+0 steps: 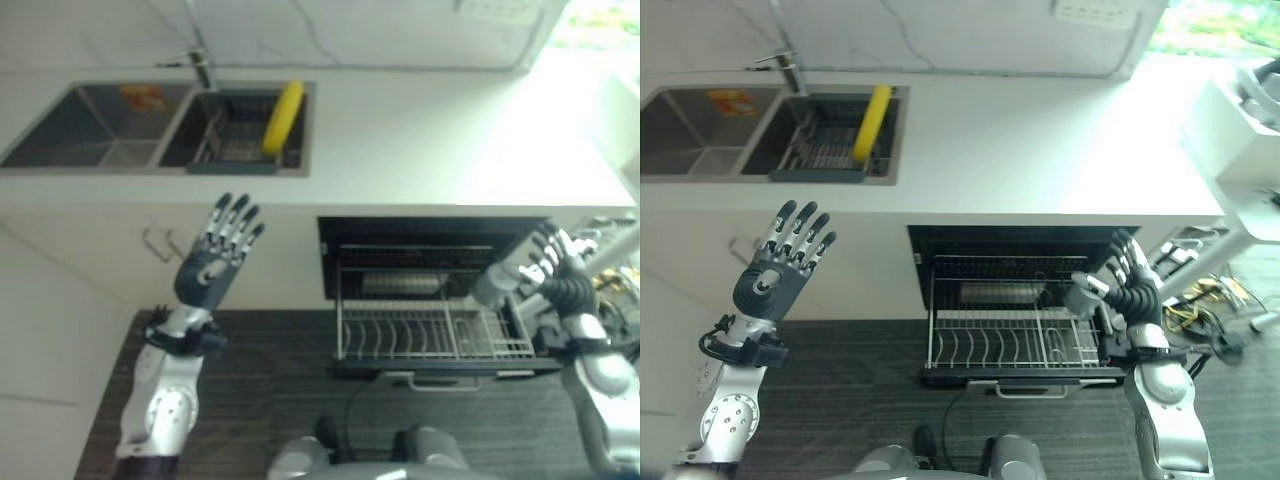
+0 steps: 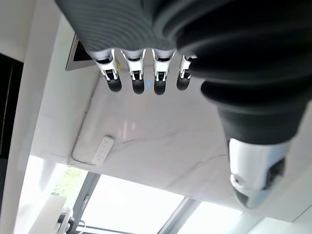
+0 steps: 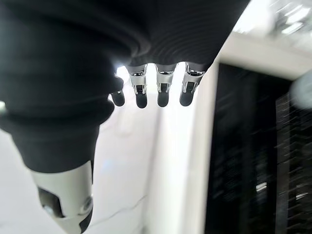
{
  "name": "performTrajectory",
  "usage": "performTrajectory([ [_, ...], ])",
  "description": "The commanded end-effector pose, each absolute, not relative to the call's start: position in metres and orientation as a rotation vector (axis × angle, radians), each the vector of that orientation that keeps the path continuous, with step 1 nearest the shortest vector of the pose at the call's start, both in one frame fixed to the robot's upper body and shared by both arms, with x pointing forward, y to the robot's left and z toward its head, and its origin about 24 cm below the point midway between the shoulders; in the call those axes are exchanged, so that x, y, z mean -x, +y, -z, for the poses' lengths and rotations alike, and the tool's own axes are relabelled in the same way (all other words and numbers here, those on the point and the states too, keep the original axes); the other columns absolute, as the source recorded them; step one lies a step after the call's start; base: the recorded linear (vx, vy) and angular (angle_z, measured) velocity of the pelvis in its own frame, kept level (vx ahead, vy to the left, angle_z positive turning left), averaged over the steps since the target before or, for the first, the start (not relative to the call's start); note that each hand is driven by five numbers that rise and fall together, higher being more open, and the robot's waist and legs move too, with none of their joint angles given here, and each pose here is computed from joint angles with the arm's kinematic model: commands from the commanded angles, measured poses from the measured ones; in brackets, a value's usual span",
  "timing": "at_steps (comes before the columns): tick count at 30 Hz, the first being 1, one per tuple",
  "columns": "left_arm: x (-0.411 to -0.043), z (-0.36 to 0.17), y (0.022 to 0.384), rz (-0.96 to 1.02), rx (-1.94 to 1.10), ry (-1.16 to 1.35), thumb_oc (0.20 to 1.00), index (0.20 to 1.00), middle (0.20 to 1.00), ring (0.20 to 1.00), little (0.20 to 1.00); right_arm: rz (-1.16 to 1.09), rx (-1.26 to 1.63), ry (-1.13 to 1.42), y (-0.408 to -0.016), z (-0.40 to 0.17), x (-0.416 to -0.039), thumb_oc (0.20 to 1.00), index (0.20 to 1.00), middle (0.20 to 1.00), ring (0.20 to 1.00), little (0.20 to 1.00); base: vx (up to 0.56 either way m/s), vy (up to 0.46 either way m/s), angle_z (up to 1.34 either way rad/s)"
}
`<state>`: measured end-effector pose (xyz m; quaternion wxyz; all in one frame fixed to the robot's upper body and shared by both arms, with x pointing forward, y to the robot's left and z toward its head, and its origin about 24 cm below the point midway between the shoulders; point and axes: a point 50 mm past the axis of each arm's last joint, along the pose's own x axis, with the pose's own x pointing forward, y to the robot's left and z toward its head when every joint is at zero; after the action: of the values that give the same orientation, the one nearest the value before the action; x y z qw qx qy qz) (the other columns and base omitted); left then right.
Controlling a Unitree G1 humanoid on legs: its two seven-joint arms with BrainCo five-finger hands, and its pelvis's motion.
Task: Place the dishes in the dishwasher.
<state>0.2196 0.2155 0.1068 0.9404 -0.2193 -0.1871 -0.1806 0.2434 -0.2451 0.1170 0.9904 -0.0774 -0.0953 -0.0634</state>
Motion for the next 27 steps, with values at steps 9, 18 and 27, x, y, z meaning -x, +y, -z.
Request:
performTrajectory([
  [9, -0.217, -0.123, 0.215, 0.464, 0.343, -0.378, 1.0, 1.0, 1.0, 1.0, 1.0, 0.173, 0.124, -0.285, -0.263, -0.129, -0.227, 1.0, 1.0, 1.0, 1.0, 1.0, -0.14, -0.02, 0.0],
  [18, -0.214, -0.124, 0.213, 0.502, 0.365, -0.413, 1.0, 1.0, 1.0, 1.0, 1.0, 0.125, 0.203, -0.331, -0.27, -0.15, -0.227, 1.0, 1.0, 1.0, 1.0, 1.0, -0.06, 0.617, -0.2],
  [27, -0.217, -0.116, 0.217, 0.533, 0.332, -0.31, 1.0, 1.0, 1.0, 1.0, 1.0, 0.123, 0.152, -0.318, -0.252, -0.13, -0.218, 1.0, 1.0, 1.0, 1.0, 1.0, 0.03, 0.496, 0.24],
])
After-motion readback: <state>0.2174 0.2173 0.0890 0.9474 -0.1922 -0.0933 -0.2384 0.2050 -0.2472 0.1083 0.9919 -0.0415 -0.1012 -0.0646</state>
